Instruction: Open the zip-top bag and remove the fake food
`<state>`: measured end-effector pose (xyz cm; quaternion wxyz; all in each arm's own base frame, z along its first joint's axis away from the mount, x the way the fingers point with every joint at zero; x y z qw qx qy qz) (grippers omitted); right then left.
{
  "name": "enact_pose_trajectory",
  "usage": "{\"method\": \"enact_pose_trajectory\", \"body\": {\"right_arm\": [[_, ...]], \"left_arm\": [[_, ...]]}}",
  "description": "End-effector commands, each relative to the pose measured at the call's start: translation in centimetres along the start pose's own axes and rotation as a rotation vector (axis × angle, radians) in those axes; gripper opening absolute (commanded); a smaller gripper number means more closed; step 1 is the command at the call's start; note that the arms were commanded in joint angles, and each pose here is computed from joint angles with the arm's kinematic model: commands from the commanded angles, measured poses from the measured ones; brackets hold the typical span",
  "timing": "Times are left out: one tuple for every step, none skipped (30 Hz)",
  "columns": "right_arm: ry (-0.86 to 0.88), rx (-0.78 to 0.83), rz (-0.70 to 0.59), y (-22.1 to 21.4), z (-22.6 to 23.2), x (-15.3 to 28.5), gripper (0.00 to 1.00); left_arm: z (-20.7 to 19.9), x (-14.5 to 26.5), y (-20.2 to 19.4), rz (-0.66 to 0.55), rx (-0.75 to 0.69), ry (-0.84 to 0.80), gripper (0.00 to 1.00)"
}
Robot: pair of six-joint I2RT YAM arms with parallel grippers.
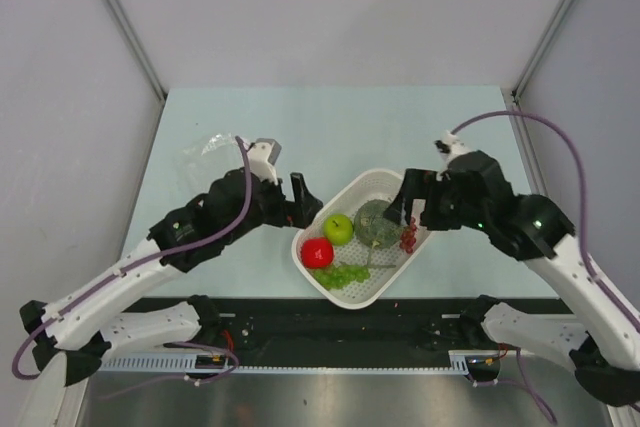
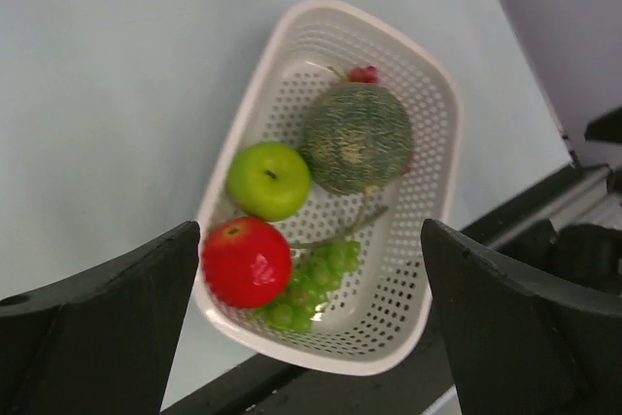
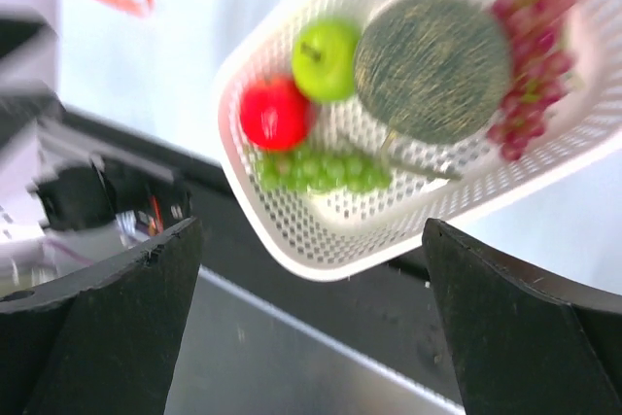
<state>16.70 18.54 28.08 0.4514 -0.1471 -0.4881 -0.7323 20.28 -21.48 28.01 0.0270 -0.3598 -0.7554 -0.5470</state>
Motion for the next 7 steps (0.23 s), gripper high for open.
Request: {"method": "enact_pose_trajectory", "body": {"right_arm": [[-0.096, -0.074, -0.24, 2.2, -2.8, 4.5, 1.0], [-0.119, -0.091, -0.258, 1.9, -3.5, 5.3, 1.0], [-0.114, -0.099, -0.282, 1.8, -3.8, 6.2, 1.0], [-0.083, -0.108, -0.319, 1.7, -3.8, 7.5, 1.0], [-0.057, -0.107, -0.34, 1.6, -3.7, 8.2, 1.0], [-0.035, -0.112, -0.36, 1.6, -3.6, 8.8, 1.0], [0.006, -0.127, -0.409, 1.8, -3.4, 10.1, 1.0]], "left_arm": [[-4.8, 3.7, 3.1, -0.171, 0.031, -0.197, 1.0], [-5.6, 5.3, 4.5, -0.236, 0.061, -0.265, 1.0], [-6.0, 6.3, 5.1, -0.271, 0.073, -0.311, 1.0], [-5.9, 6.5, 4.8, -0.285, 0.081, -0.333, 1.0], [-6.3, 8.5, 6.4, -0.372, 0.121, -0.406, 1.0], [-6.5, 9.2, 6.6, -0.4, 0.127, -0.442, 1.0], [-6.6, 9.5, 6.6, -0.425, 0.126, -0.472, 1.0]]}}
Point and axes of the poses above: each gripper's point midway between its finger pads, its own x axis back along the fingers, its own z axis along the line the jaws close on, y = z × x, the point moved 1 cm from there along x, back along the fingers
